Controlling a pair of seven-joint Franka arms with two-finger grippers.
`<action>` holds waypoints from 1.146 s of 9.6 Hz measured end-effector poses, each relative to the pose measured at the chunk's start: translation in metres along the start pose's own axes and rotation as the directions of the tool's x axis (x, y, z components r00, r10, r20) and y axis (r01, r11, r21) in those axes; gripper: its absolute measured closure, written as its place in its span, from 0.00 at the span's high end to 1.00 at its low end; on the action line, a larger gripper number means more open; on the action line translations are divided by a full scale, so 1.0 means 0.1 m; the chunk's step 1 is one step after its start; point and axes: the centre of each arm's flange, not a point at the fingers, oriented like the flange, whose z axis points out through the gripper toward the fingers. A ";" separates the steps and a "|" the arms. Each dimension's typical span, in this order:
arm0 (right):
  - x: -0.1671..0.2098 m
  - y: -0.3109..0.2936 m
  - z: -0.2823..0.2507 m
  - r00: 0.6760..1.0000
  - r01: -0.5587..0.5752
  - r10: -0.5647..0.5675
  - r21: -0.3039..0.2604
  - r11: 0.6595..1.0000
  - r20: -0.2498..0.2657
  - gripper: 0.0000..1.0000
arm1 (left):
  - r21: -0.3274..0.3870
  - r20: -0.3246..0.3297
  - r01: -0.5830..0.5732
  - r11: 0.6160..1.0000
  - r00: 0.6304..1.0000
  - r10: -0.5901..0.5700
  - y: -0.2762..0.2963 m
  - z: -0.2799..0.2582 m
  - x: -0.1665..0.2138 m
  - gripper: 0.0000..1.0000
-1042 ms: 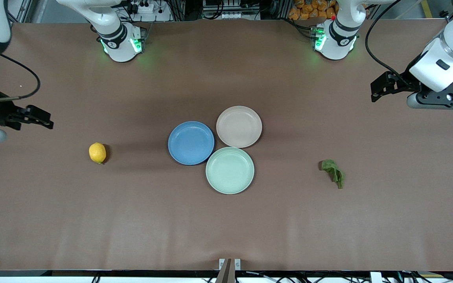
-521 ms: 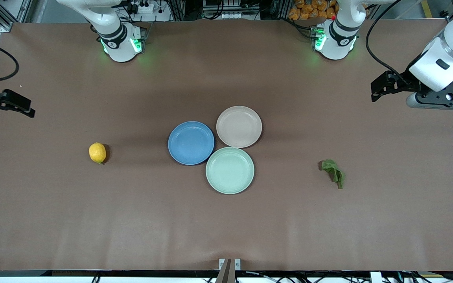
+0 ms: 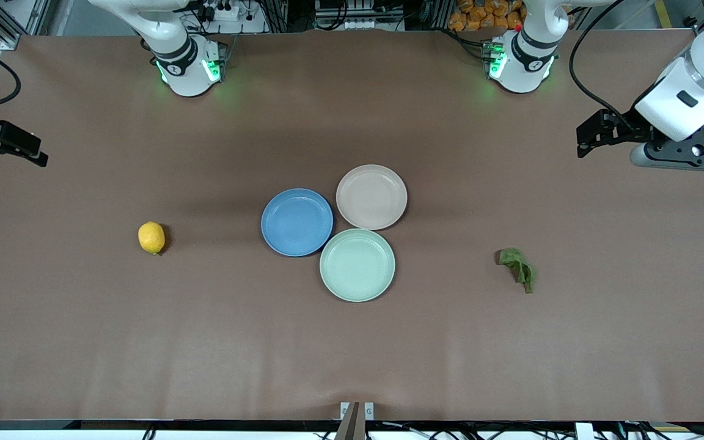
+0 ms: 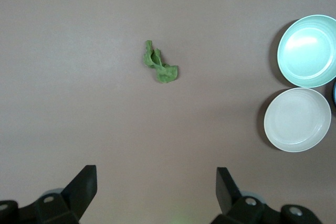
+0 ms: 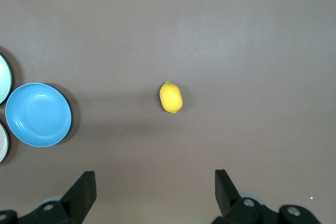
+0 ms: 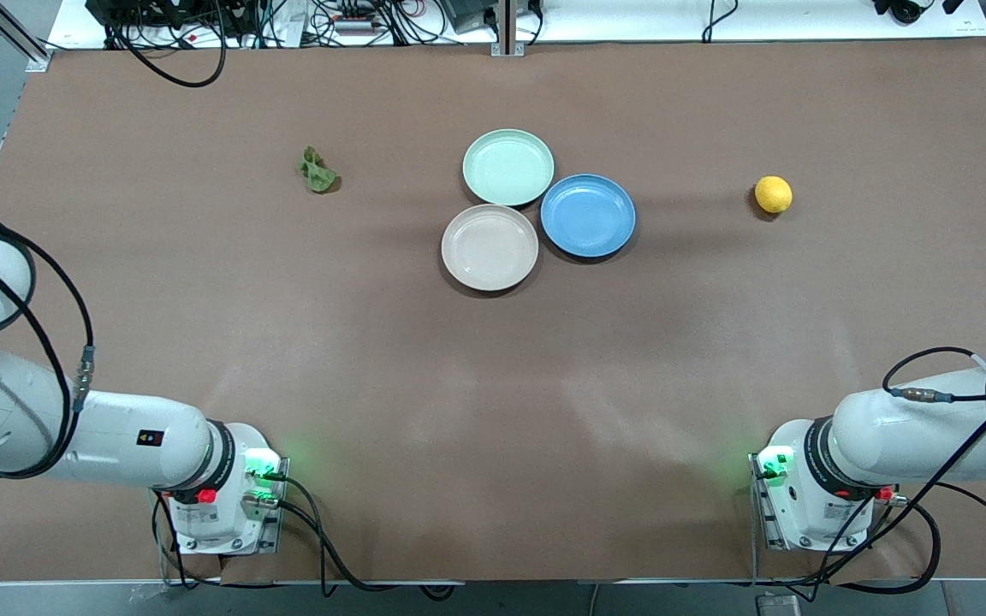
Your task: Pick lemon and lettuce from blue and beige plates
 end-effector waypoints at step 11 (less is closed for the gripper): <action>-0.03 -0.06 0.06 1.000 0.002 -0.001 0.020 1.000 -0.030 1.00 | 0.000 -0.031 0.001 1.000 1.000 -0.001 -0.01 -0.20 -0.11 1.00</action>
